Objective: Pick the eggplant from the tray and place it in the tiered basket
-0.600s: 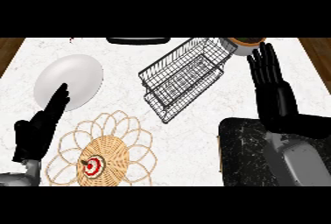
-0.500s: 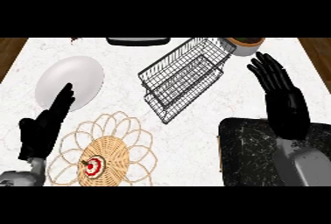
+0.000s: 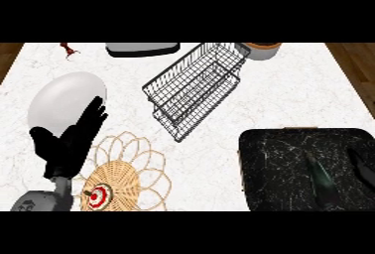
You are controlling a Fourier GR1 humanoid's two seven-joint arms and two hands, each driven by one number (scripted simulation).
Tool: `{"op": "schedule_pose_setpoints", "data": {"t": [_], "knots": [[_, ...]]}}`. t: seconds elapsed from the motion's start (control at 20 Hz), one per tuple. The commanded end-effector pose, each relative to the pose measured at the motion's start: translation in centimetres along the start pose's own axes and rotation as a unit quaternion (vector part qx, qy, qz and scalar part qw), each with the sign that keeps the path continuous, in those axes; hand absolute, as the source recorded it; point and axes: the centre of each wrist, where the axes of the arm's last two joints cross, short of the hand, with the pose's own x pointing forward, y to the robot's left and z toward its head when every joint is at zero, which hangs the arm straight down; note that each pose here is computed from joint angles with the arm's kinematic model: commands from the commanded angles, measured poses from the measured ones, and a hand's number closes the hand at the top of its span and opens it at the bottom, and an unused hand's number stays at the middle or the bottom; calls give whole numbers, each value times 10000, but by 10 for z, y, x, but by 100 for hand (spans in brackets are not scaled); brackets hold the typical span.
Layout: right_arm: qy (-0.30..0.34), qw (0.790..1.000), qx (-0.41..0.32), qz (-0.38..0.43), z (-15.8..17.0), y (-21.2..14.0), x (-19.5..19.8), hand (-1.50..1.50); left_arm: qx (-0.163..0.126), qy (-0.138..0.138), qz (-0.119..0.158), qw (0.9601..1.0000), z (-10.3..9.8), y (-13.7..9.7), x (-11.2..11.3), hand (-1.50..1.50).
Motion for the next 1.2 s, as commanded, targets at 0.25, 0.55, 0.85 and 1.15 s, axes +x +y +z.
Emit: {"op": "schedule_pose_setpoints", "data": {"t": [0.25,0.55,0.85,1.15], "knots": [[109,9839,663,1659,69,-75,23,-150,-400,84,231,9989,-18,-16,7,0],[635,9316,537,3538,82,-83,66,-150,-587,16,169,9981,-8,-16,12,0],[1419,8806,599,4482,84,-67,116,-150,-580,0,229,9981,-15,-28,5,0],[1950,8687,749,4491,78,-11,158,-150,-709,-36,122,9974,-24,-39,3,0]]}}
